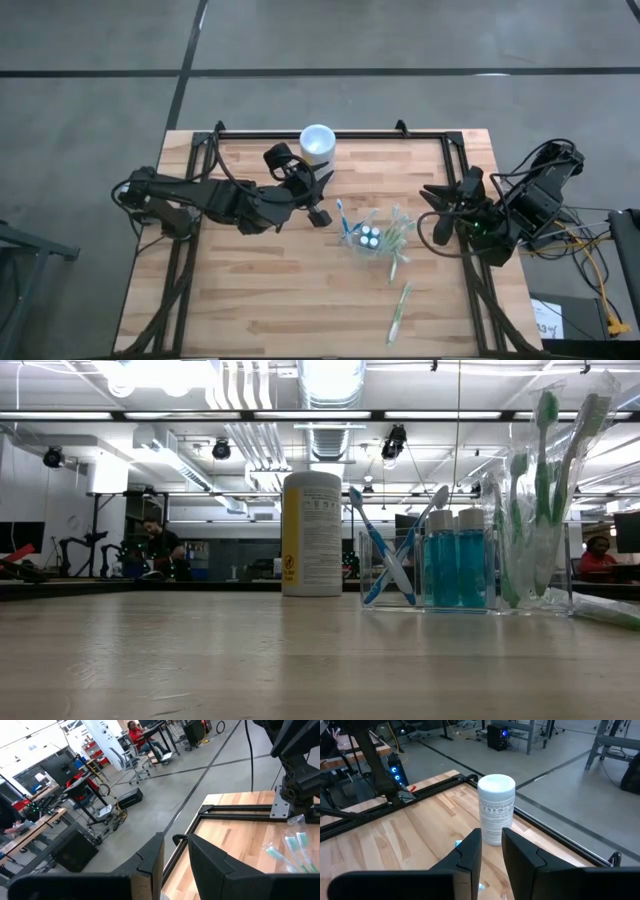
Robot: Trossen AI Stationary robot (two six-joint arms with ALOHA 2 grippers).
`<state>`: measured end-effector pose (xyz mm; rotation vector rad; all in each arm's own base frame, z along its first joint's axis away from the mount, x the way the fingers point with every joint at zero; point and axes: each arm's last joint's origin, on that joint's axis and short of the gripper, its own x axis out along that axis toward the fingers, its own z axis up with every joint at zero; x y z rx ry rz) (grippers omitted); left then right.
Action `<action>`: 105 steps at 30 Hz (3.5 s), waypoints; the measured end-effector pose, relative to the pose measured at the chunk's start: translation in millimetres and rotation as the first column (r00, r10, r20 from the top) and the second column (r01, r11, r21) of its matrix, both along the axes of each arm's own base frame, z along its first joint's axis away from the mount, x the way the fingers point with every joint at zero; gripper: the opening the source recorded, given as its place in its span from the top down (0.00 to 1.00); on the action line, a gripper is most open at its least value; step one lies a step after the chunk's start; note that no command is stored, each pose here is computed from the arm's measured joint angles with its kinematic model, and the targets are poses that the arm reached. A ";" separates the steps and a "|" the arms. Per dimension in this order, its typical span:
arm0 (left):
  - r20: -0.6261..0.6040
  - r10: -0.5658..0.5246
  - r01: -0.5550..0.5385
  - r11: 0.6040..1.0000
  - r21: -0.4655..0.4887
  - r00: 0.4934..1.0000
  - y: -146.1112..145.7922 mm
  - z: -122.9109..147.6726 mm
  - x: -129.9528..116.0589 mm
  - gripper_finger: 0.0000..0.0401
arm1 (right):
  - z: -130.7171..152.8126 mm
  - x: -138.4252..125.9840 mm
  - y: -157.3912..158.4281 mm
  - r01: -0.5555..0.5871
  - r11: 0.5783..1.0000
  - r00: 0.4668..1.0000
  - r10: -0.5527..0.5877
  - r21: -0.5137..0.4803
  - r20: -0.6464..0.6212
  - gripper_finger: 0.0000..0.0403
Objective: Pick & Place toothbrushing station
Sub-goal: Adjust the transparent organizer on the table
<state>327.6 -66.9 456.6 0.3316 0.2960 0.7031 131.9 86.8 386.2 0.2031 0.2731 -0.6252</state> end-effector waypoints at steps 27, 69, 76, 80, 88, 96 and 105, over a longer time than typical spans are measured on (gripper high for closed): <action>-0.085 0.000 0.002 1.000 0.028 0.996 -0.9 -24.1 5.9 0.90 | -0.3 -0.3 -0.3 -0.002 1.000 1.000 0.002 -0.011 -0.009 0.83; -0.128 -0.015 0.024 0.997 0.067 0.992 -1.2 -24.9 6.1 0.65 | -1.7 -0.1 0.8 -0.038 0.999 0.998 0.039 0.017 -0.050 0.86; -0.128 -0.017 0.026 0.997 0.066 0.992 -1.2 -25.0 6.1 0.65 | -5.5 -0.1 4.8 -0.119 0.982 0.981 0.139 0.148 -0.136 0.86; -0.128 -0.017 0.026 0.997 0.066 0.992 -1.2 -24.9 6.0 0.65 | -7.5 -0.2 10.7 -0.156 0.971 0.970 0.185 0.179 -0.159 0.86; -0.128 -0.017 0.026 0.997 0.067 0.992 -1.2 -24.9 6.0 0.65 | -12.0 -7.6 32.2 -0.263 0.942 0.937 0.301 0.208 -0.179 0.86; -0.128 -0.015 0.023 0.997 0.067 0.992 -1.2 -24.8 6.0 0.65 | -13.0 -26.7 79.3 -0.511 0.833 0.831 0.542 0.212 -0.127 0.86; -0.108 -0.015 0.019 0.999 0.045 0.994 -1.2 -24.8 6.0 0.65 | -23.3 -56.5 123.2 -0.546 0.753 0.816 0.578 0.367 0.026 0.86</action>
